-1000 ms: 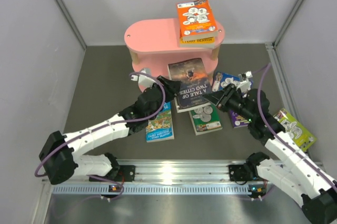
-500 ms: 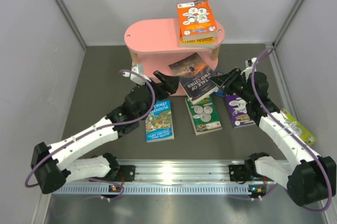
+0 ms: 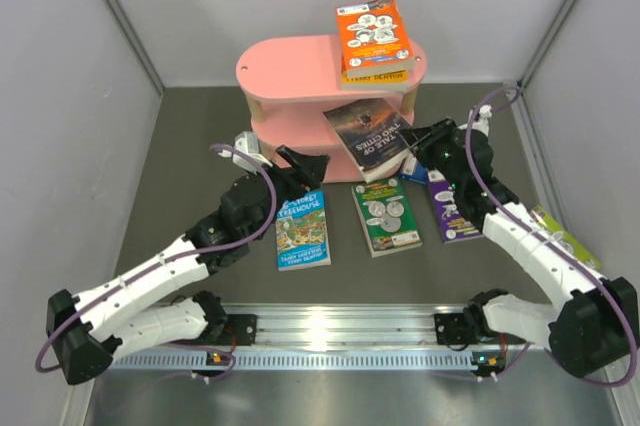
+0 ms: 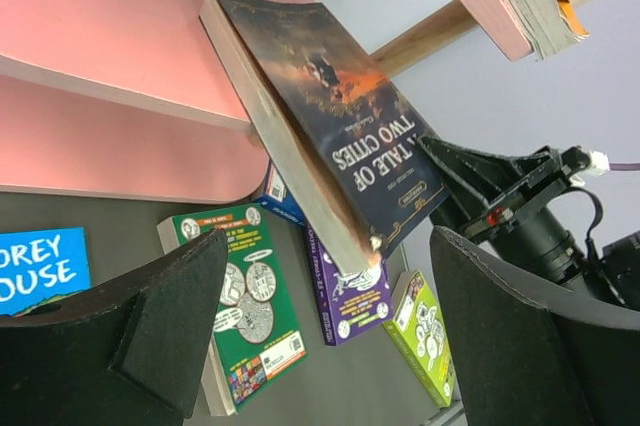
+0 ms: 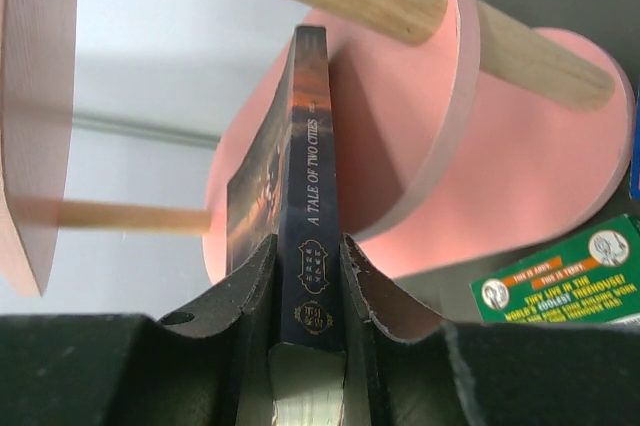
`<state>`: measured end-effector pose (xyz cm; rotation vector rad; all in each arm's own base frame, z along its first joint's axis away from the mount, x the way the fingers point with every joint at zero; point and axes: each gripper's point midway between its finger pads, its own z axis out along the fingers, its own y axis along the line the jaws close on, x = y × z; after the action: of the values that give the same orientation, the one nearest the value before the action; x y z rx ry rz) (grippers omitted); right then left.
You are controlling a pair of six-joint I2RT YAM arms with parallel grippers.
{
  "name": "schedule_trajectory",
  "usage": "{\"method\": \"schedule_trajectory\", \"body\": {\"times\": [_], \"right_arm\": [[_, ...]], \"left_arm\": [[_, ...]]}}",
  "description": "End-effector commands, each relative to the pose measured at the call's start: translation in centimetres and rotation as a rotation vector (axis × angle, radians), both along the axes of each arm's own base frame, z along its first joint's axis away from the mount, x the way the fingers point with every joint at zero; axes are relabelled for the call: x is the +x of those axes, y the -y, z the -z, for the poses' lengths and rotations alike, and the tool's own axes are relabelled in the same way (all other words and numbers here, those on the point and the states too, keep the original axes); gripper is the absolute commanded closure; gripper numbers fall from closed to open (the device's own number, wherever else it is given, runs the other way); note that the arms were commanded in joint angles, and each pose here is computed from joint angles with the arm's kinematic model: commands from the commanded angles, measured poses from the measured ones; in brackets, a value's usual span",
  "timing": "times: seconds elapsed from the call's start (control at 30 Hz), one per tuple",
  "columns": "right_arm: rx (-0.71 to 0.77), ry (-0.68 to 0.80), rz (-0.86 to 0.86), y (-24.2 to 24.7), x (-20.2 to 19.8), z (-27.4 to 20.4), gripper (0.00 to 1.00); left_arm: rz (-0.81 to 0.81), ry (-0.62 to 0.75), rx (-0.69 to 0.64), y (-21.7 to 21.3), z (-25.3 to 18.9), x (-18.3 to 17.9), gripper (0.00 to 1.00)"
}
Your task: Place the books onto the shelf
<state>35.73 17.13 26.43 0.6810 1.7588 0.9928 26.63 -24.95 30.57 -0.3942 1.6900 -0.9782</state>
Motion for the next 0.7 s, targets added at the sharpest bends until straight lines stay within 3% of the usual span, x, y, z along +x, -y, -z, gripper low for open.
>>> {"method": "schedule_trajectory", "body": {"times": [0.0, 0.23, 0.67], "right_arm": [[0.065, 0.113, 0.212, 1.4, 2.7, -5.1, 1.0], [0.019, 0.032, 0.339, -1.2, 3.9, -3.9, 1.0], [-0.127, -0.143, 0.638, 1.5, 3.8, 1.6, 1.0]], "left_arm": [[-0.022, 0.024, 0.014, -1.2, -0.6, -0.3, 0.13], [-0.048, 0.046, 0.046, -3.2, -0.9, -1.1, 0.13], [-0.079, 0.045, 0.116, -5.7, 0.2, -2.1, 0.12]]}}
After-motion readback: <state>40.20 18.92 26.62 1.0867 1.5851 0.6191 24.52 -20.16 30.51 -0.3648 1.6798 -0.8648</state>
